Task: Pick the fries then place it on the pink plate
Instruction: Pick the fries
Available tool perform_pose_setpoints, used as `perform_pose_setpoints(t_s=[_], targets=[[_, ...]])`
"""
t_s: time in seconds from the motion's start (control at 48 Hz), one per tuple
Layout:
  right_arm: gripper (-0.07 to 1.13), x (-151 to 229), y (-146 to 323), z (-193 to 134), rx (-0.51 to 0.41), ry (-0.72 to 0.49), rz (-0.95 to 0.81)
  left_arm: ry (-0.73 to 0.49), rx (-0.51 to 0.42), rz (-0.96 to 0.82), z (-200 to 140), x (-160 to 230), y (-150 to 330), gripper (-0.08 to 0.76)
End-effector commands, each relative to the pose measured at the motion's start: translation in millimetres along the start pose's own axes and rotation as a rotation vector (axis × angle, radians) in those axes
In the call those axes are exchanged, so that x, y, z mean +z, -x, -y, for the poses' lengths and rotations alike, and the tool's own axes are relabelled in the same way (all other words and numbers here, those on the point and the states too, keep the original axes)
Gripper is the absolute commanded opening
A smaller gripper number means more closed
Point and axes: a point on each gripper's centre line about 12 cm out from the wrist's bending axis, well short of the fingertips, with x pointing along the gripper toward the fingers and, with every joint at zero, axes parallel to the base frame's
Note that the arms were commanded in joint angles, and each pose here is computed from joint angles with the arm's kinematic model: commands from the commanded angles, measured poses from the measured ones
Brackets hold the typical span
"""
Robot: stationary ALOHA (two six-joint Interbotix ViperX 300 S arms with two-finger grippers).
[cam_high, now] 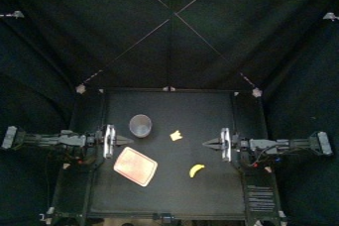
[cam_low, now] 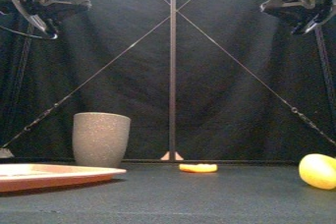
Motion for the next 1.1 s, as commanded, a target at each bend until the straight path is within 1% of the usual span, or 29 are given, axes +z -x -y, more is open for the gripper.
perform_pose_setpoints(t_s=[0.021, 0.062, 0.188, 0.333, 0.417, 0.458, 0.521, 0.583, 0.604, 0.729, 0.75, 0.833, 0.854, 0.896, 1.0, 1.104], targets=[[0.00, -3.2, -7.7, 1.2, -0.006, -0.003, -0.025, -0.013, -0.004, 0.017, 0.5, 8.2, -3.5, 0.001], [0.00, -5.9, -13.1, 5.0, -0.022, 0.009, -0.042, -0.021, -0.006, 0.018, 0.7, 8.8, -3.6, -0.017], [0.01, -17.3, -30.3, 21.4, -0.085, 0.040, -0.114, -0.037, -0.009, 0.028, 1.0, 11.7, -4.1, -0.011], [0.01, -35.6, -50.0, 50.8, -0.179, 0.063, -0.220, -0.040, -0.006, 0.034, 0.2, 12.4, -4.0, -0.011], [0.03, -43.1, -60.7, 60.2, -0.201, 0.066, -0.271, -0.039, 0.002, 0.032, -1.4, 11.8, -3.9, -0.011], [0.07, -48.4, -67.3, 62.5, -0.202, 0.063, -0.307, -0.038, 0.005, 0.032, -2.0, 11.8, -3.9, -0.011], [0.16, -52.9, -75.1, 64.8, -0.202, 0.060, -0.349, -0.037, 0.006, 0.030, -2.0, 11.1, -3.8, -0.010], [0.29, -57.8, -81.9, 65.8, -0.202, 0.046, -0.390, -0.037, 0.006, 0.032, -2.0, 11.8, -3.9, -0.010], [0.38, -60.0, -85.1, 65.9, -0.202, 0.039, -0.406, -0.035, 0.006, 0.032, -2.1, 11.8, -3.9, -0.010], [0.76, -63.8, -97.8, 67.0, -0.211, -0.015, -0.423, -0.035, 0.006, 0.030, -2.1, 11.1, -3.8, -0.010], [0.86, -63.1, -101.0, 68.0, -0.216, -0.028, -0.419, -0.035, 0.006, 0.029, -2.1, 10.5, -3.7, -0.010], [1.06, -63.6, -109.6, 71.8, -0.228, -0.045, -0.400, -0.037, 0.007, 0.030, -2.3, 10.8, -3.4, -0.010], [1.08, -63.1, -112.2, 72.5, -0.229, -0.047, -0.390, -0.035, 0.008, 0.027, -2.4, 9.9, -3.6, -0.010], [1.09, -62.6, -115.7, 74.3, -0.232, -0.043, -0.370, -0.035, 0.008, 0.027, -2.4, 9.9, -3.6, -0.010], [1.05, -63.3, -125.2, 84.6, -0.256, -0.043, -0.325, -0.035, 0.008, 0.024, -2.4, 8.6, -3.3, -0.010], [1.05, -73.0, -133.3, 86.8, -0.261, -0.061, -0.349, -0.036, 0.014, 0.019, -3.6, 6.5, -2.5, -0.010]])
